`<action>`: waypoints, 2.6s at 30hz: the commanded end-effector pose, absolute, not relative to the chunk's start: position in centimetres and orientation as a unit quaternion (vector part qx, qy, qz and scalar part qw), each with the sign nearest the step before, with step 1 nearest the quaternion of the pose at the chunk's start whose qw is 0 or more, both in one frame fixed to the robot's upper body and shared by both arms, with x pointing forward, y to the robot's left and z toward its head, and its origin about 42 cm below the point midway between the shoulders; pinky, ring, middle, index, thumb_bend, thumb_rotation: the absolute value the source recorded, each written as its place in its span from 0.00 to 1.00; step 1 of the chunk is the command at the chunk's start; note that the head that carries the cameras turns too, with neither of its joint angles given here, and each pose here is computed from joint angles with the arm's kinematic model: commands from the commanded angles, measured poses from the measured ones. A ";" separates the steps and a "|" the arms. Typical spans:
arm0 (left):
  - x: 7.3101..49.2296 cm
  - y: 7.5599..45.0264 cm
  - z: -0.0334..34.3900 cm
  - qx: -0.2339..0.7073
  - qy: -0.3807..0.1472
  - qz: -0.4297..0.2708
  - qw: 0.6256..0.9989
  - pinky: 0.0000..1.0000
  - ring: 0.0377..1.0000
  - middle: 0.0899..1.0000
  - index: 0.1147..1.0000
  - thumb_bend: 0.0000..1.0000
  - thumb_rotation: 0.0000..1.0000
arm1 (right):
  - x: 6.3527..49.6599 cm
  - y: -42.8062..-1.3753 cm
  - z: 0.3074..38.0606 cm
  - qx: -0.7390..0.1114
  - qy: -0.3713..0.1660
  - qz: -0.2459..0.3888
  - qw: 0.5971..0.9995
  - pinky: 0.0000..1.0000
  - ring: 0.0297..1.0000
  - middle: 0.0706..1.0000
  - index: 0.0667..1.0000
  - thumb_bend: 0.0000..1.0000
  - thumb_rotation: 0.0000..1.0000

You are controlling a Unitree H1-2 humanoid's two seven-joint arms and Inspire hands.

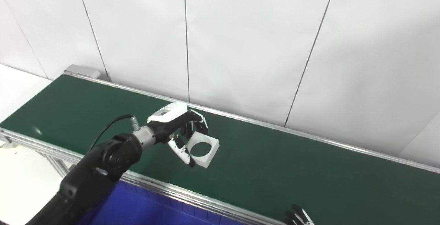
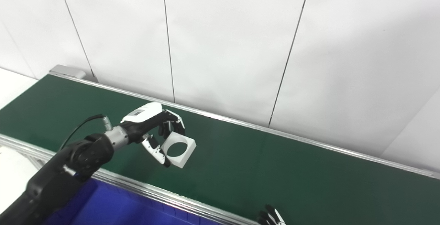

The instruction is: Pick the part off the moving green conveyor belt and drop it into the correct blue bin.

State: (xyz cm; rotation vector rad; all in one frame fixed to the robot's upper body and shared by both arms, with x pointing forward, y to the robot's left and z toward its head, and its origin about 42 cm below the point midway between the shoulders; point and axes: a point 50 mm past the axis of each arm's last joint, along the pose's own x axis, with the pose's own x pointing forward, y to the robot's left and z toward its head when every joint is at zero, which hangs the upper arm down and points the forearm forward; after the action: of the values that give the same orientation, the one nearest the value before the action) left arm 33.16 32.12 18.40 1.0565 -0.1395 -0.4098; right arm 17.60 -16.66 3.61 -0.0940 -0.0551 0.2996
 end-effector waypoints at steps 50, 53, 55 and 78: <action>18.6 32.3 20.4 0.456 0.013 -0.197 0.868 0.37 0.39 0.39 0.44 0.50 0.00 | 19.6 -20.2 11.0 -0.038 -0.093 0.144 0.984 0.69 0.75 0.79 0.85 0.76 0.54; 18.6 32.0 19.4 0.454 0.022 -0.198 0.868 0.32 0.37 0.39 0.44 0.50 0.00 | 19.6 -20.3 11.1 -0.035 -0.094 0.141 0.985 0.69 0.75 0.78 0.85 0.76 0.54; 18.6 31.8 18.7 0.450 0.031 -0.197 0.870 0.28 0.35 0.39 0.44 0.50 0.00 | 19.6 -20.3 11.2 -0.034 -0.094 0.139 0.985 0.68 0.75 0.78 0.85 0.77 0.54; 17.8 31.6 9.2 0.437 0.109 -0.212 0.867 0.35 0.37 0.42 0.44 0.50 0.00 | 19.4 -20.2 11.3 -0.025 -0.096 0.134 0.986 0.69 0.75 0.79 0.86 0.77 0.56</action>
State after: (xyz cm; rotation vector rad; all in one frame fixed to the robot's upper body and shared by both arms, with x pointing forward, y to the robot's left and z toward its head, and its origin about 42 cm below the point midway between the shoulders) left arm 17.14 31.57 8.55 0.8938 0.2967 -0.4673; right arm 19.20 -20.33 10.31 -0.0632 -0.1500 0.2728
